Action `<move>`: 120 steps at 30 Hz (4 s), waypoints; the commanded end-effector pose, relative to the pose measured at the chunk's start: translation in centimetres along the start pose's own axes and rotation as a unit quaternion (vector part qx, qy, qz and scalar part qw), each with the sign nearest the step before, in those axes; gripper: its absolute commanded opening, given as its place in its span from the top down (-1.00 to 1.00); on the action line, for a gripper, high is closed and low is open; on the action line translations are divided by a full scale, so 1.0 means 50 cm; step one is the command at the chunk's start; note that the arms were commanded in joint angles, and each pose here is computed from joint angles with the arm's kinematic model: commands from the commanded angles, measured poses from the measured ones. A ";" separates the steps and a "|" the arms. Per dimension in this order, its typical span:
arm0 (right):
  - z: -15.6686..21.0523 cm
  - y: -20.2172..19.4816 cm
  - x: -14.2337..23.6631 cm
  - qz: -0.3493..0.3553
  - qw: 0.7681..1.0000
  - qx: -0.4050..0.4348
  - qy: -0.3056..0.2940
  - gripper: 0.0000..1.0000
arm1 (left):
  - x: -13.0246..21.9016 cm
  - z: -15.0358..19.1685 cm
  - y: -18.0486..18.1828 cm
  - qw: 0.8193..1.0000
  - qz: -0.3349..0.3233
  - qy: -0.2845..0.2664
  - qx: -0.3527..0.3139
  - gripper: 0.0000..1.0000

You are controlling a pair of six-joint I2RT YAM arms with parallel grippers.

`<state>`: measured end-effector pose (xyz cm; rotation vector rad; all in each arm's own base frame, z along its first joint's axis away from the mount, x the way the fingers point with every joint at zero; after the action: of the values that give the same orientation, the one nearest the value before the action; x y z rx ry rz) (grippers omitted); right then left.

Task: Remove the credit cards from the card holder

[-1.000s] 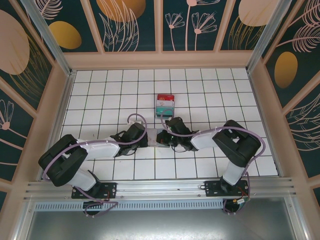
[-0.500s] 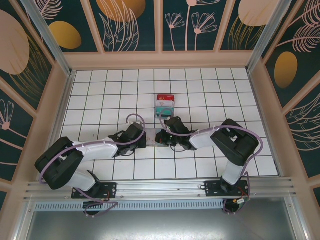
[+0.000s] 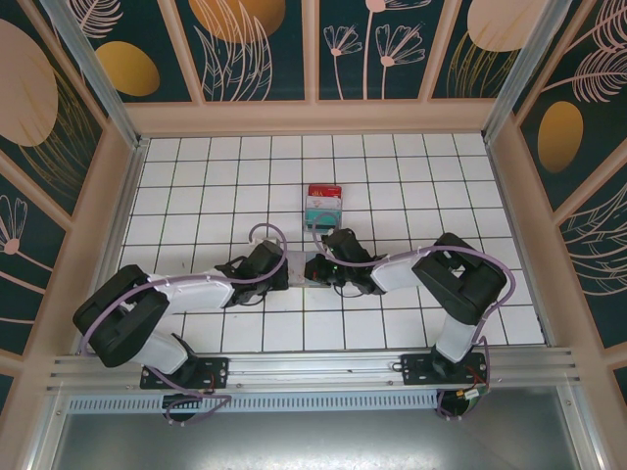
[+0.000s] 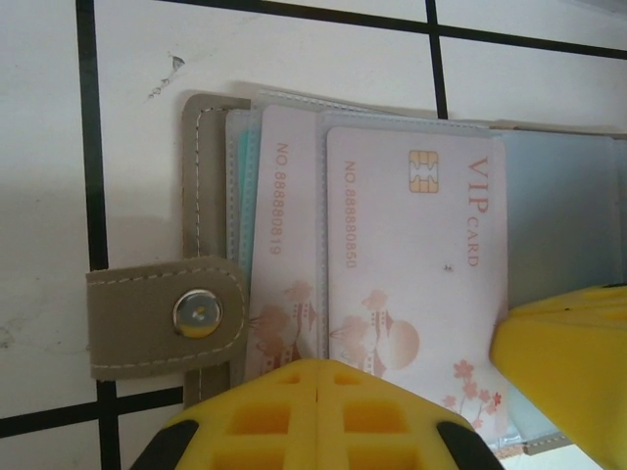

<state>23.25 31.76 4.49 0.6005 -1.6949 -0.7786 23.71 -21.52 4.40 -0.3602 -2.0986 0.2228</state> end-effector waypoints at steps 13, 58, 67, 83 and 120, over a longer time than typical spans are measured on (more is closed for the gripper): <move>-0.003 -0.042 0.014 0.025 1.000 -0.008 0.003 1.00 | -0.019 0.036 0.048 0.998 -0.058 0.031 -0.003 1.00; -0.004 -0.046 0.030 0.021 1.000 -0.014 -0.007 1.00 | -0.021 0.038 0.043 0.998 -0.051 0.033 -0.005 1.00; -0.006 -0.038 0.044 0.001 1.000 -0.003 -0.004 0.93 | -0.022 0.037 0.041 0.998 -0.049 0.034 -0.006 1.00; -0.011 -0.044 0.017 -0.012 1.000 -0.026 0.006 0.94 | -0.022 0.034 0.037 0.998 -0.044 0.034 -0.007 1.00; -0.183 0.099 0.311 0.073 0.952 0.221 -0.198 1.00 | 0.114 -0.089 -0.045 0.994 0.059 -0.087 0.004 -0.30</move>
<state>27.50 22.74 17.51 0.6391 -2.1480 -0.6513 24.23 -21.94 10.02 -0.4424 -2.2002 0.3105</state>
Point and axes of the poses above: each hand's point on the last joint's axis, 136 mm out from that joint toward the fingers, its own x axis back along the fingers, its own y axis along the line the jaws close on, z = x × y, the point moved 3 cm from there along x, back along the fingers, and after that the axes turned 7 degrees about -x, right-handed, at the moved point
